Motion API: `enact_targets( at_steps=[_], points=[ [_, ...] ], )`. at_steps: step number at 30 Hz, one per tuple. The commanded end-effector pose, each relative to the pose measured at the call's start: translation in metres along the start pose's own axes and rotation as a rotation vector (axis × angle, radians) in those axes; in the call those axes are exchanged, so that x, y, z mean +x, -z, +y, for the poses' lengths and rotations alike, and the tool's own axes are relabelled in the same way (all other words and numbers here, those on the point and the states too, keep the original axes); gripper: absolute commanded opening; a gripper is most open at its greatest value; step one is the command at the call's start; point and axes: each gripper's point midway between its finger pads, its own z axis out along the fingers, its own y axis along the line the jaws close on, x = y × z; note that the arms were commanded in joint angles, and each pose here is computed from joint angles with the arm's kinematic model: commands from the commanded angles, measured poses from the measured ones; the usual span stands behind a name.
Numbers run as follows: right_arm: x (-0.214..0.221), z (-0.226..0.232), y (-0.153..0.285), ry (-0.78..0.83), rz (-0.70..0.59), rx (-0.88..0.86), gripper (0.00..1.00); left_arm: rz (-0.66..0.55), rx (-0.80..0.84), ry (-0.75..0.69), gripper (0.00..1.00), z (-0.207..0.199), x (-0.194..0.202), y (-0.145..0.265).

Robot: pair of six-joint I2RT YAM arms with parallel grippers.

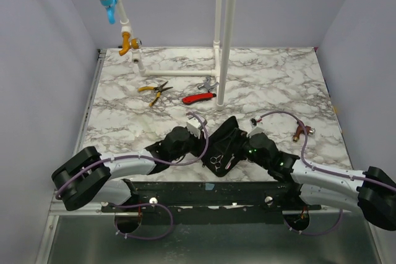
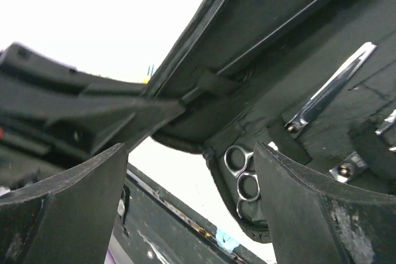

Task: Sort the hair-cutting tools
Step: Close the hairdressing tool bag at the center of the board.

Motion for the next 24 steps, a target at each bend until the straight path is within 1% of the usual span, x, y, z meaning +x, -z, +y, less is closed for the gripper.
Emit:
enact_targets(
  at_steps=[1,4,8,11,14,16,18,20,23,24],
  points=[
    [-0.029,-0.003,-0.002,-0.159,-0.092,0.081,0.88,-0.029,-0.06,-0.207,0.06,-0.001,-0.011,0.004],
    [-0.039,-0.009,-0.007,-0.202,-0.105,0.109,0.88,-0.03,-0.054,-0.262,0.08,-0.009,-0.01,0.003],
    [-0.047,-0.029,-0.014,-0.269,-0.101,0.159,0.88,-0.031,-0.03,-0.33,0.09,-0.025,-0.006,0.001],
    [-0.047,-0.039,-0.021,-0.256,-0.074,0.189,0.86,-0.035,-0.002,-0.372,0.11,-0.039,-0.004,-0.002],
    [-0.038,-0.05,-0.023,-0.249,-0.029,0.218,0.82,-0.028,0.01,-0.401,0.13,-0.051,-0.001,-0.007],
    [-0.032,-0.057,-0.021,-0.246,-0.014,0.23,0.78,-0.023,0.01,-0.411,0.22,-0.057,-0.001,-0.009],
    [-0.026,-0.062,-0.017,-0.248,-0.004,0.235,0.72,-0.008,-0.021,-0.406,0.36,-0.057,-0.002,-0.009],
    [-0.02,-0.07,-0.011,-0.253,-0.001,0.241,0.66,-0.001,-0.057,-0.38,0.48,-0.053,-0.003,-0.006],
    [-0.012,-0.079,-0.001,-0.259,0.0,0.243,0.6,-0.028,-0.093,-0.332,0.65,-0.047,-0.01,0.005],
    [-0.009,-0.081,0.001,-0.261,0.004,0.246,0.58,-0.04,-0.101,-0.32,0.69,-0.045,-0.014,0.01]
  ],
)
